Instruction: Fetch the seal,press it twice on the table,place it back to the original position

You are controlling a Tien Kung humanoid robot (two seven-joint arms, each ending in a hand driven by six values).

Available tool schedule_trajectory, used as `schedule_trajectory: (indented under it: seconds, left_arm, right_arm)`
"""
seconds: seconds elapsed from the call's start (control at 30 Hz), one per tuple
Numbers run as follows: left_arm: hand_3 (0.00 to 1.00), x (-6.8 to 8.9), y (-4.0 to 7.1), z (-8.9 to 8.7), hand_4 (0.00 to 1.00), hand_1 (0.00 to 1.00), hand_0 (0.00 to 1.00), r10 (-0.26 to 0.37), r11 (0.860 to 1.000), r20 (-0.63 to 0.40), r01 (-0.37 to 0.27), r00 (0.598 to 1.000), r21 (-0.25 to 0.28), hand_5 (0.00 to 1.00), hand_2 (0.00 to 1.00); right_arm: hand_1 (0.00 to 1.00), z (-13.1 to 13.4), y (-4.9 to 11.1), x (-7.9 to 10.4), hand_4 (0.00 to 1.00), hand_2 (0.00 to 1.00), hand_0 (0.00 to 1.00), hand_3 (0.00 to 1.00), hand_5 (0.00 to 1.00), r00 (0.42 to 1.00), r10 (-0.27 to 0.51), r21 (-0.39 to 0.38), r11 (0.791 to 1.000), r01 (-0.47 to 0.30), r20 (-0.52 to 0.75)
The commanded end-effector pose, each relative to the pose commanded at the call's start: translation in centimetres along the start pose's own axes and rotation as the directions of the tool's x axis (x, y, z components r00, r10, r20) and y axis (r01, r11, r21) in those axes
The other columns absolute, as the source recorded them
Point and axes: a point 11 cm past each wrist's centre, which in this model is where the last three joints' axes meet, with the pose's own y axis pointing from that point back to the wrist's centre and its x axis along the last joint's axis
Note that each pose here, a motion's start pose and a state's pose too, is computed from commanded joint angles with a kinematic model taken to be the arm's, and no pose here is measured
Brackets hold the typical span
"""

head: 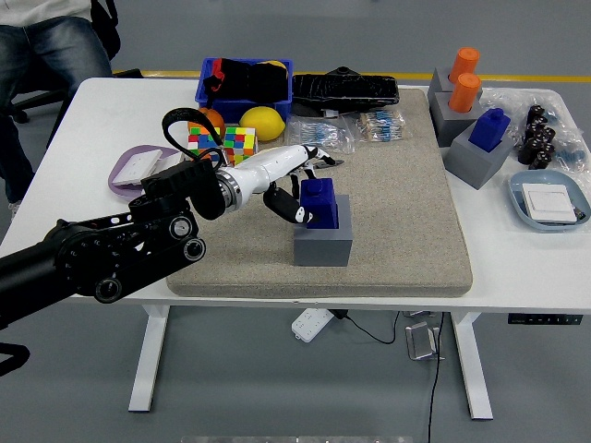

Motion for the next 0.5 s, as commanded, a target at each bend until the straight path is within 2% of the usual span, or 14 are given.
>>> schedule_trajectory:
  seconds: [0.5]
  left_arm:
    - [0.865,-0.32,-0.45,0.52,0.663,0.381,0.795,-0.002,1.0,0.011,0.003,1.0,-0.013,0.002,0.332]
  right_arm:
    - [0.754,-0.09,0.0,-0.02,0.89,0.753,0.902,0.775,0.552,1.0,0.0,0.002,1.0,0.0,0.0]
